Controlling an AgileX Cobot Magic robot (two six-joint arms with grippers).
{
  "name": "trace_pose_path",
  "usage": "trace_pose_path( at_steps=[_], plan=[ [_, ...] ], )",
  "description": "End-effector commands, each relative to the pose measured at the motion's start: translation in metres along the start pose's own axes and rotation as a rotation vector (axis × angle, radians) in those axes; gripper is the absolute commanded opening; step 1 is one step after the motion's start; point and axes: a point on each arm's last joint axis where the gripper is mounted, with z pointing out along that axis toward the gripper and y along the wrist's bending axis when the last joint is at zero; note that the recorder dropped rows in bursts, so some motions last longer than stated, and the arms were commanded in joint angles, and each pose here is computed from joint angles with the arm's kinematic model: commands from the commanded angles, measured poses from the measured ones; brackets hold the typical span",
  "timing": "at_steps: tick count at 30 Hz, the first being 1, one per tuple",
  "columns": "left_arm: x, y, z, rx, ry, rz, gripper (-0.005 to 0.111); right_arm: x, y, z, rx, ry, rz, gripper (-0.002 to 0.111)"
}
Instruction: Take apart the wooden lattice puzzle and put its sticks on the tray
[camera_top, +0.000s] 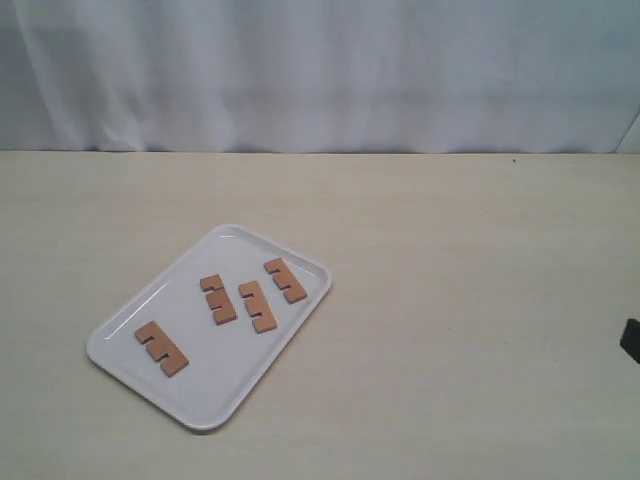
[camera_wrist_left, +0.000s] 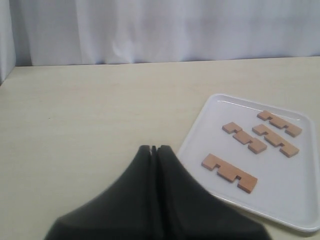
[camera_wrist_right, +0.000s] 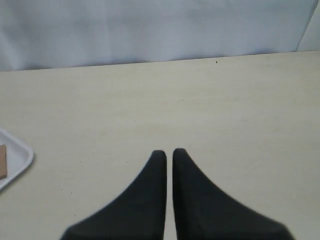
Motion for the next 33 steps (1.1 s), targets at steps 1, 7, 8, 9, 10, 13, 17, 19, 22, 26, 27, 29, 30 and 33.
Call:
trace_pose_path(
  at_steps=[1,7,8,9,10,13,17,19,22,26,27,29,30,33],
  plan=[
    [-0.001,0.000,0.000,0.008,-0.010,0.000,0.000,0.030,-0.008,-0.019,0.045,-0.102,0.035,0.004],
    [-0.001,0.000,0.000,0.008,-0.010,0.000,0.000,0.047,-0.009,-0.042,0.043,-0.185,0.050,0.004],
    [-0.001,0.000,0.000,0.008,-0.010,0.000,0.000,0.047,-0.009,-0.044,0.049,-0.192,0.052,0.004],
    [-0.001,0.000,0.000,0.008,-0.010,0.000,0.000,0.049,-0.010,-0.047,0.058,-0.197,0.055,0.004],
    [-0.001,0.000,0.000,0.008,-0.010,0.000,0.000,0.052,-0.010,-0.050,0.067,-0.182,0.059,0.004],
    [-0.001,0.000,0.000,0.008,-0.010,0.000,0.000,0.057,-0.009,-0.055,0.064,-0.161,0.051,0.004],
    [-0.001,0.000,0.000,0.008,-0.010,0.000,0.000,0.059,-0.008,-0.062,0.056,-0.189,0.043,0.004],
    [-0.001,0.000,0.000,0.008,-0.010,0.000,0.000,0.061,-0.007,-0.065,0.052,-0.199,0.029,0.004],
    [-0.001,0.000,0.000,0.008,-0.010,0.000,0.000,0.064,-0.007,-0.064,0.050,-0.163,0.025,0.004],
    [-0.001,0.000,0.000,0.008,-0.010,0.000,0.000,0.064,-0.007,-0.064,0.049,-0.161,0.024,0.004],
    [-0.001,0.000,0.000,0.008,-0.010,0.000,0.000,0.064,-0.007,-0.064,0.049,-0.161,0.020,0.004],
    [-0.001,0.000,0.000,0.008,-0.010,0.000,0.000,0.064,-0.007,-0.064,0.050,-0.161,0.016,0.004],
    [-0.001,0.000,0.000,0.008,-0.010,0.000,0.000,0.064,-0.007,-0.064,0.050,-0.161,0.016,0.004],
    [-0.001,0.000,0.000,0.008,-0.010,0.000,0.000,0.064,-0.007,-0.064,0.050,-0.161,0.013,0.004]
  ],
)
